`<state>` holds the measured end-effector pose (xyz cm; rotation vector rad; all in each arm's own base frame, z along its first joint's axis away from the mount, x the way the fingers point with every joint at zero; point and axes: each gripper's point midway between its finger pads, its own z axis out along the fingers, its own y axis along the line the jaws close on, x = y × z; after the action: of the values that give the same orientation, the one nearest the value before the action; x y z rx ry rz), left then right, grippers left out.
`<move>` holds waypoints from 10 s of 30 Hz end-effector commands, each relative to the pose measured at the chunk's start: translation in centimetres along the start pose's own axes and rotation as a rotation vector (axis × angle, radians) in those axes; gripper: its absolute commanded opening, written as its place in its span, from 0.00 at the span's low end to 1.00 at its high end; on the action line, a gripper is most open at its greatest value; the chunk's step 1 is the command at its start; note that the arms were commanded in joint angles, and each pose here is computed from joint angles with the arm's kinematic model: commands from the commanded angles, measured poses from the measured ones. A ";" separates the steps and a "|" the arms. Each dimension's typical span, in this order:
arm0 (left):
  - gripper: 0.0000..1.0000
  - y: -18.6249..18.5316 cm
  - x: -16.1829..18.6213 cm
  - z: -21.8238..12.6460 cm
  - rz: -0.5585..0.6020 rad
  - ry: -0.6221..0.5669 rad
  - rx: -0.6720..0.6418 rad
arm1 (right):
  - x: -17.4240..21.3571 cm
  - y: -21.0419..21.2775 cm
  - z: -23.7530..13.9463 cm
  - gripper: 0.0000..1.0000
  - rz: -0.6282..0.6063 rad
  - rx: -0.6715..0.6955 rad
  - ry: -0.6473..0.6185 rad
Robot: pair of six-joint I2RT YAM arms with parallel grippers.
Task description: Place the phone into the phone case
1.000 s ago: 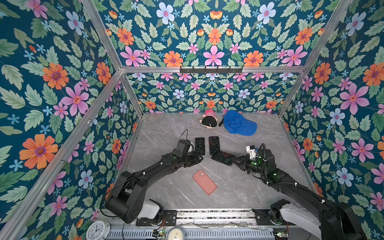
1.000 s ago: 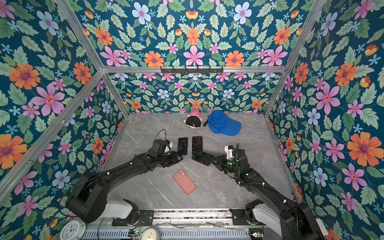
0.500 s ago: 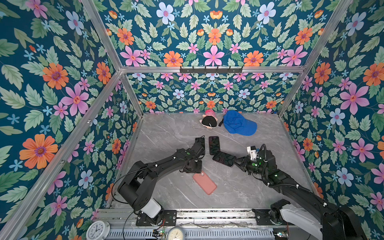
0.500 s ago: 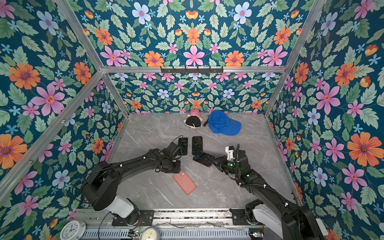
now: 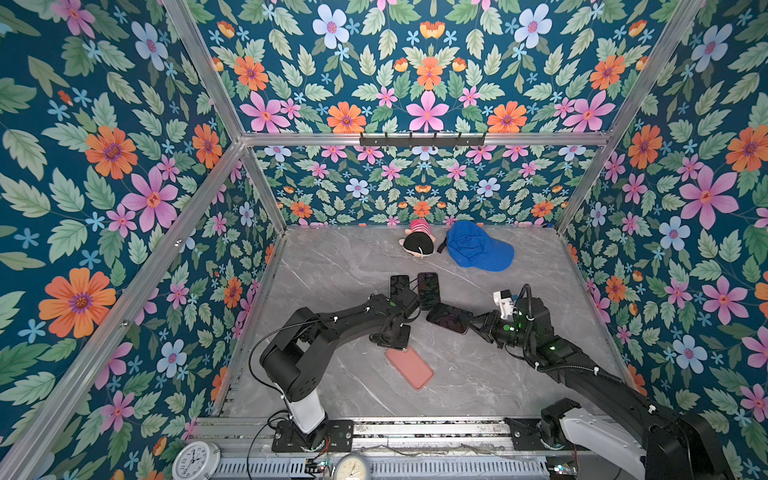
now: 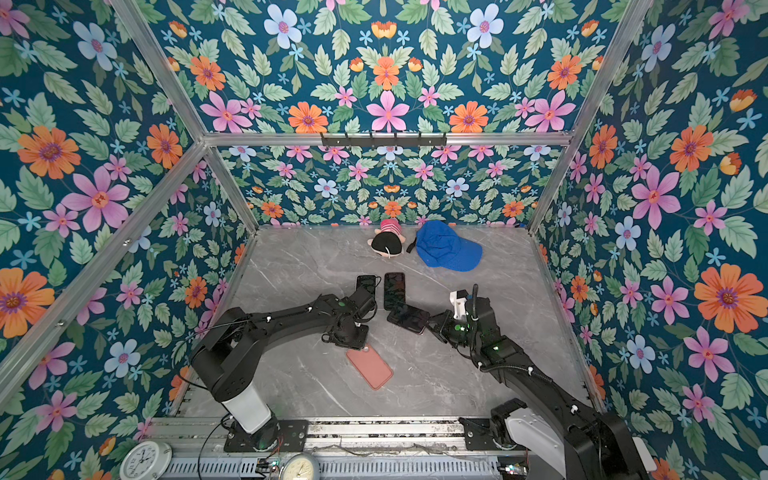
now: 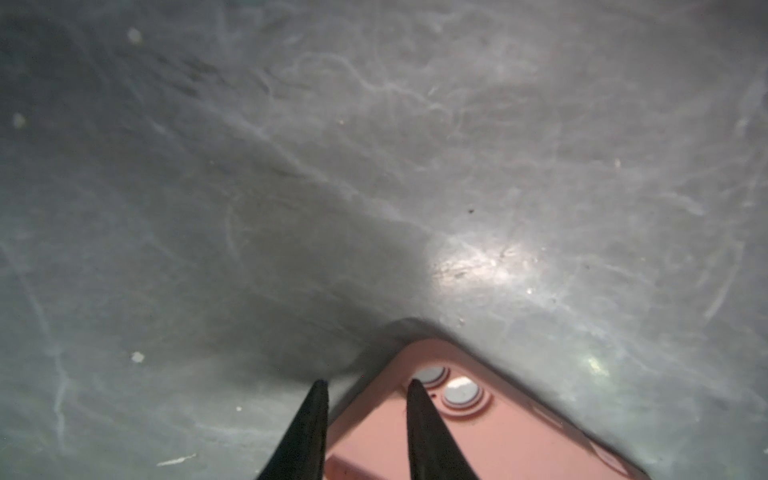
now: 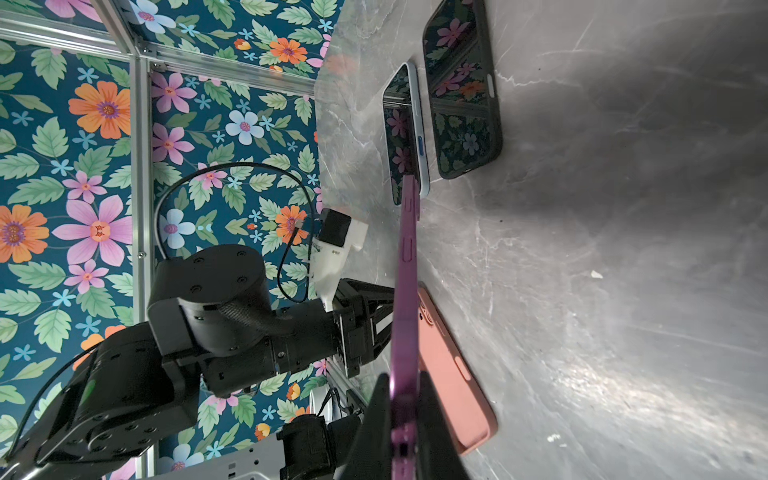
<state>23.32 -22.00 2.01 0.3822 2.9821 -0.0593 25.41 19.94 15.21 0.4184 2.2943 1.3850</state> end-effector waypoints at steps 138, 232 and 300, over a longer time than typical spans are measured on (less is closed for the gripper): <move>0.49 1.2 0.0 -0.3 -0.593 -0.150 0.574 | 7.2 -5.0 10.6 0.00 -0.007 -0.032 0.669; 0.19 1.4 3.6 -0.2 -0.397 -0.106 0.480 | 9.4 -5.7 8.7 0.31 -0.412 0.553 0.481; 0.42 0.7 3.6 -0.1 -0.334 -0.109 0.447 | 10.3 -6.3 7.9 0.11 -0.423 0.607 0.504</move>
<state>20.91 -21.92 2.49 -0.0879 2.8188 -0.8528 21.27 27.97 3.41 -0.1922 2.9611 0.6097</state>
